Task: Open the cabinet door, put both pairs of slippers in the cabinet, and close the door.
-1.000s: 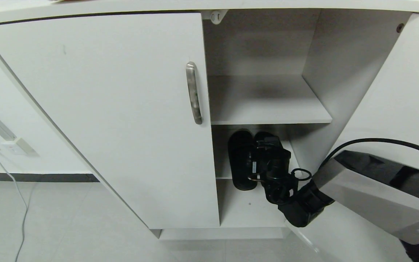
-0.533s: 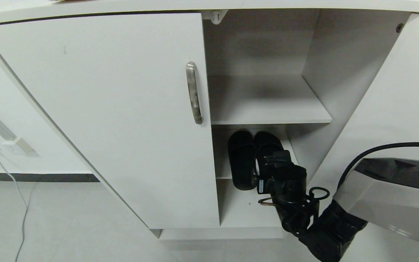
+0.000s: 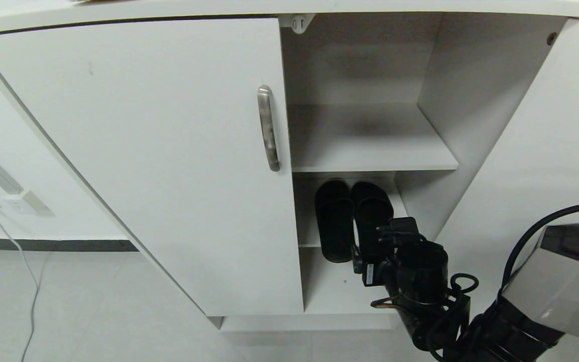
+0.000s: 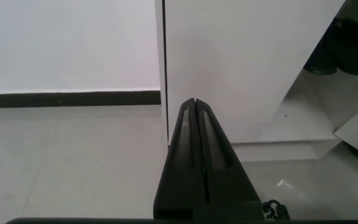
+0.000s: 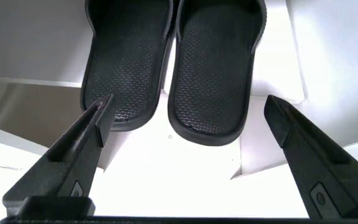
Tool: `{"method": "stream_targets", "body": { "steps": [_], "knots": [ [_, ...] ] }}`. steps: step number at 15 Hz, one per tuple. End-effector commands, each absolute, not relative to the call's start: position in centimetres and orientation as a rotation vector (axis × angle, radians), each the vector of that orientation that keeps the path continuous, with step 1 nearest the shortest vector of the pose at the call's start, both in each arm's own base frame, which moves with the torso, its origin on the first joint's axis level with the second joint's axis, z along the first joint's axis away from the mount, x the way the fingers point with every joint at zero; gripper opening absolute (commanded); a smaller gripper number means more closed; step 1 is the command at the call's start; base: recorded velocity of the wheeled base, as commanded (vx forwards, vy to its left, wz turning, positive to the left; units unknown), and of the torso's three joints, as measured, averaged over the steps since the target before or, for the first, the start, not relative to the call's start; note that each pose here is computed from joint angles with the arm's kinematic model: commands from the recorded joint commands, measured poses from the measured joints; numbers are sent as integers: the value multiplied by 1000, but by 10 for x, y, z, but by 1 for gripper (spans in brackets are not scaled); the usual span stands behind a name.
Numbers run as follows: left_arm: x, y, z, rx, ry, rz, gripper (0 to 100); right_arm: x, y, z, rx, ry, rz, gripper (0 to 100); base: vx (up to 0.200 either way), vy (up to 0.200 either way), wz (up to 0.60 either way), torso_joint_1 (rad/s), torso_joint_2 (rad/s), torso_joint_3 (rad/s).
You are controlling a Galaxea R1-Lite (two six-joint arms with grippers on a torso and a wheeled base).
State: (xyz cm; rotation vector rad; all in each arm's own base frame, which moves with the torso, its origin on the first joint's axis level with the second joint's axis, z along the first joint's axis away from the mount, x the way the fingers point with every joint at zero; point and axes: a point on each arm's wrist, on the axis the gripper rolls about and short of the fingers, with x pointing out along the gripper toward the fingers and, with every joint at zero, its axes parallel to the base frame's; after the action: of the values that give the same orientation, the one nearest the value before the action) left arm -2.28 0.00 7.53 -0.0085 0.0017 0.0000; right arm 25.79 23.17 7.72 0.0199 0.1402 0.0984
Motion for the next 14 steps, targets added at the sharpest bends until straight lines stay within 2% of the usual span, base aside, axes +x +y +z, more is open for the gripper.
{"method": "stream_targets", "body": {
  "steps": [1, 10, 14],
  "knots": [
    [-23, 0, 75, -8, 3, -2, 0, 258, 232, 79, 23, 135, 100, 100, 0, 0, 0, 0, 0, 0],
    [-23, 0, 75, -11, 3, -3, 0, 258, 232, 78, 19, 134, 100, 100, -200, 0, 0, 2, -1, 3],
    [-23, 0, 75, -9, 3, -2, 0, 255, 230, 79, 15, 139, 101, 100, 0, 0, 0, 0, 0, 0]
  ]
}}
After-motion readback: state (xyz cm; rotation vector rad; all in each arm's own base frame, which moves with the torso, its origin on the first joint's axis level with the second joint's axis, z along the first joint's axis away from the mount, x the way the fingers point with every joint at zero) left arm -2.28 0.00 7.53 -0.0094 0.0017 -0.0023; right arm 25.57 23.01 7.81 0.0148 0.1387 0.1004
